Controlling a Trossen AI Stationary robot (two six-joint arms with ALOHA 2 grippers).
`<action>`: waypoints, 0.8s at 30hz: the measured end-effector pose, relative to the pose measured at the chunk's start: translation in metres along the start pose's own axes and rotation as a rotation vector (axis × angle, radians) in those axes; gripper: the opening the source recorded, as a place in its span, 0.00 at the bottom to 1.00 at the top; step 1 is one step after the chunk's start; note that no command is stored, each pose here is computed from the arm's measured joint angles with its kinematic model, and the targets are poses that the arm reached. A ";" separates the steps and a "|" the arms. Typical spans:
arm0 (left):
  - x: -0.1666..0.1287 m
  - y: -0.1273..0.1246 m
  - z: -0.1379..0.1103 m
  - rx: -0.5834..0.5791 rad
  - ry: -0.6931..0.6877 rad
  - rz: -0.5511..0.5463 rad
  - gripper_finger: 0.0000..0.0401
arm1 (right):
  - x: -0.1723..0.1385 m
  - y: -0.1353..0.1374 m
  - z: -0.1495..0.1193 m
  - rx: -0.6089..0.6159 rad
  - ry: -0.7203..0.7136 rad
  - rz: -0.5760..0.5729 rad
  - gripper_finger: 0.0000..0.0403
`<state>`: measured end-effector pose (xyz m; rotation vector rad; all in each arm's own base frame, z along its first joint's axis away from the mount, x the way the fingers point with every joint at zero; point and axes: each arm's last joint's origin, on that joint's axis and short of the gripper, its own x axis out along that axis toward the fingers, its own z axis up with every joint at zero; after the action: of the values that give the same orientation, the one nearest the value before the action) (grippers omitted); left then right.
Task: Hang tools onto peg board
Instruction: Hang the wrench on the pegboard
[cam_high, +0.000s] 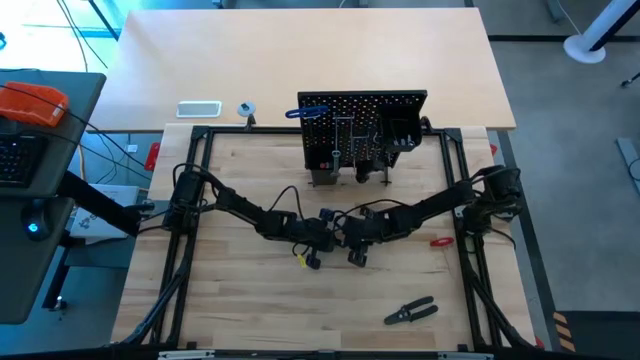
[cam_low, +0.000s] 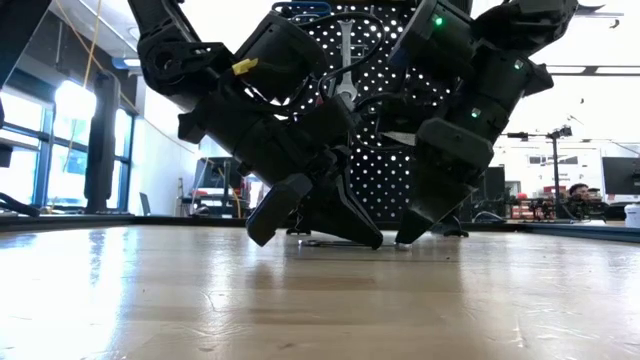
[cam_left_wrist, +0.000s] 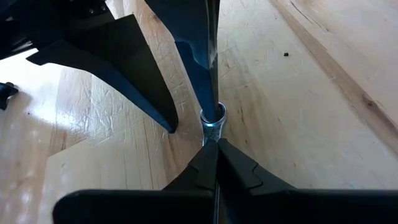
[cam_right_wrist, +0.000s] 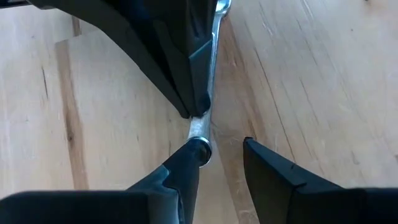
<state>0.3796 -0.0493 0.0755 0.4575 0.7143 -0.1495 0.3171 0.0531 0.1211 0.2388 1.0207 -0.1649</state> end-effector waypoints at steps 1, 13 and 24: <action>0.000 0.000 0.000 0.000 -0.001 0.000 0.00 | 0.000 0.000 0.000 -0.001 0.005 -0.001 0.29; -0.003 -0.005 0.007 0.045 -0.017 0.059 0.15 | 0.010 -0.001 -0.009 -0.026 0.090 0.005 0.03; -0.002 0.009 -0.002 -0.015 0.040 0.021 0.45 | 0.009 -0.002 -0.008 -0.017 0.106 0.049 0.00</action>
<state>0.3788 -0.0405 0.0785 0.4550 0.7491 -0.1158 0.3145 0.0532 0.1086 0.2586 1.1199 -0.0995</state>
